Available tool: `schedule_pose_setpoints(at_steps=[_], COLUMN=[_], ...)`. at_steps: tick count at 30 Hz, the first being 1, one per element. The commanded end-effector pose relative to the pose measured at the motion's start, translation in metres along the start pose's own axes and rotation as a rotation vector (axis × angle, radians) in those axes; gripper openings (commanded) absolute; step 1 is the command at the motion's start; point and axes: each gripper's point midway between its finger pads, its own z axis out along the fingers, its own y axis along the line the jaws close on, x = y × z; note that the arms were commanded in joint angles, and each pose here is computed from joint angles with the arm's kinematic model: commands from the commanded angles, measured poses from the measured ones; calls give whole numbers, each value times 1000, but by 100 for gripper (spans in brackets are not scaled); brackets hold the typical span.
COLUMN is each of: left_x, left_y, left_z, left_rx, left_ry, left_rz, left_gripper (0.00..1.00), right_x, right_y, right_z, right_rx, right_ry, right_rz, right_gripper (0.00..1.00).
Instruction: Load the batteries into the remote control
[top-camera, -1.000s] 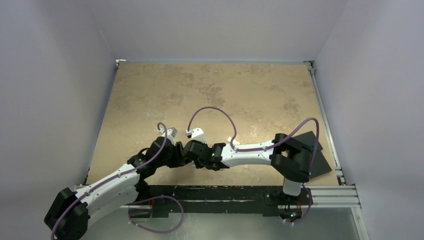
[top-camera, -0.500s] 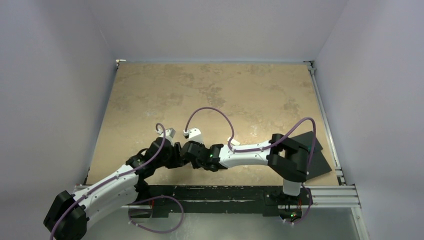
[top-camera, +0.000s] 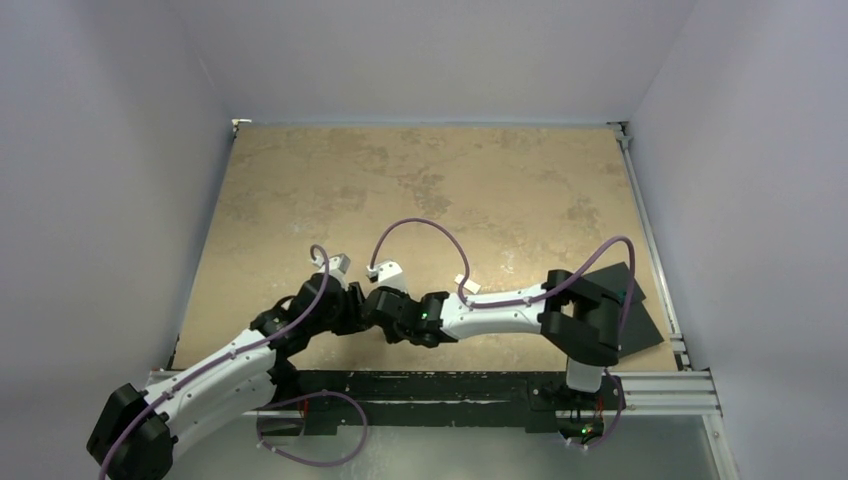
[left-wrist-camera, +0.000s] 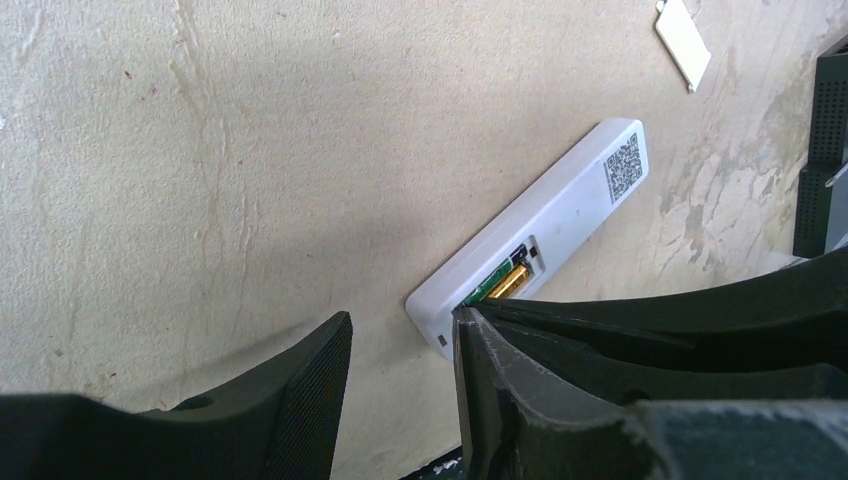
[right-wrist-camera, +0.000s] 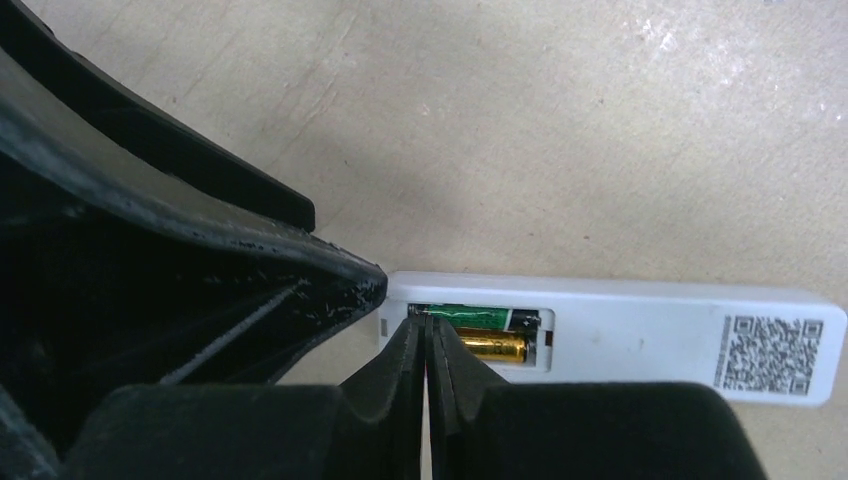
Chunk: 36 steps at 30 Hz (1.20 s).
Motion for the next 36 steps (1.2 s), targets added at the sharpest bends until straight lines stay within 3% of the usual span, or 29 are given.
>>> schedule_pose_setpoints(at_steps=[1, 19, 26, 36], left_x=[-17, -19, -19, -18], left_y=[-18, -31, -33, -40], left_z=[-6, 2, 12, 22], left_rx=[39, 84, 88, 117], left_ry=[-45, -12, 2, 22], left_rz=[-12, 25, 47, 54], left_gripper=[41, 43, 41, 34], right_x=[-7, -26, -16, 2], right_y=[-1, -21, -34, -50], right_z=[-20, -68, -70, -59], right_rx=[-8, -41, -22, 29], right_ry=[-18, -110, -107, -84], right_rz=[17, 88, 103, 117], right_gripper=[13, 35, 34, 17])
